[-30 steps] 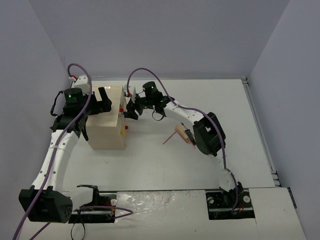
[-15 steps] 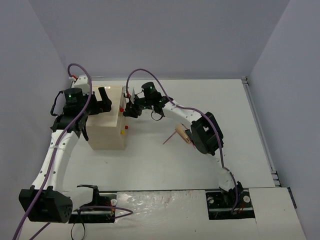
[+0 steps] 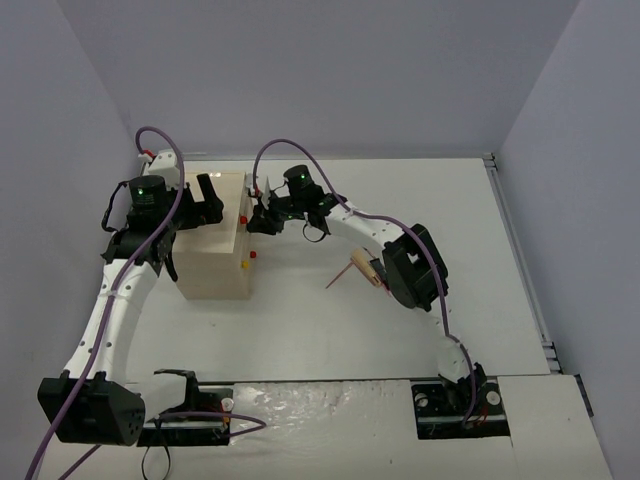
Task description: Organize the makeup
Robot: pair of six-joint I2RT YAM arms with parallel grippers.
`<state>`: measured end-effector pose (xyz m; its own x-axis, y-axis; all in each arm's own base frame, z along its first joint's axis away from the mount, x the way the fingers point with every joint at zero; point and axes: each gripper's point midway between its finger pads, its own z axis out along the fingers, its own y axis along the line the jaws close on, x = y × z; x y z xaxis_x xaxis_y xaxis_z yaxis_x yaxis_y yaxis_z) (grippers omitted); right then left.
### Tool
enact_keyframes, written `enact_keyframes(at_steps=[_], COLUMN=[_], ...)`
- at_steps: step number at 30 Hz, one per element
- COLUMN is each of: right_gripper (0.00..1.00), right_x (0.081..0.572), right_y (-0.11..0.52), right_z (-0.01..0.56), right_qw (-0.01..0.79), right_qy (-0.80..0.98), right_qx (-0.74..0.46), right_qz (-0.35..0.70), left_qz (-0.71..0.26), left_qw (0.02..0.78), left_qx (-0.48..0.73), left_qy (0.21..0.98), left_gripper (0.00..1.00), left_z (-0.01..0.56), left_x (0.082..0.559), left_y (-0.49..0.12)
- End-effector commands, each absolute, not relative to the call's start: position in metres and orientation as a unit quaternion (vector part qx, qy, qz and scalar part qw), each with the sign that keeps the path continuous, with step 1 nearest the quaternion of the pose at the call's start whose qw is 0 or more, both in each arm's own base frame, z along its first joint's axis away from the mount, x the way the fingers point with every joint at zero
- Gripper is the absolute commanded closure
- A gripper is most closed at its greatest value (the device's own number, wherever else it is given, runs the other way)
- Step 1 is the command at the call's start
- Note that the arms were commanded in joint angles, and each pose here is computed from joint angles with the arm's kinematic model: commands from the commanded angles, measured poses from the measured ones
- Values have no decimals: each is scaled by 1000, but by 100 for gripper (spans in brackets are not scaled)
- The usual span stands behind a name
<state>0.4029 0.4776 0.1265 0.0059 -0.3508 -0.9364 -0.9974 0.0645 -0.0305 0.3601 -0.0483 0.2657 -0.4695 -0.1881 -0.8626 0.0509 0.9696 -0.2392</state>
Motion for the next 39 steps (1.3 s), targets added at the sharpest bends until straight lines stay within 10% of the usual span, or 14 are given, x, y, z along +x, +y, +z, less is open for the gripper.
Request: enact_keyframes(at_steps=[1, 39], right_gripper=[100, 98], right_x=[414, 419], right_y=[454, 354], right_z=[181, 172], right_qw=[480, 463], right_qy=[566, 638], right_qx=[-565, -527], right_qz=[360, 317], left_qz=[-91, -80], left_qw=[433, 435], left_qx=[-67, -77], left_qy=[895, 894], left_gripper=[3, 3], left_z=[218, 220], left_x=[343, 341], left_y=[-39, -33])
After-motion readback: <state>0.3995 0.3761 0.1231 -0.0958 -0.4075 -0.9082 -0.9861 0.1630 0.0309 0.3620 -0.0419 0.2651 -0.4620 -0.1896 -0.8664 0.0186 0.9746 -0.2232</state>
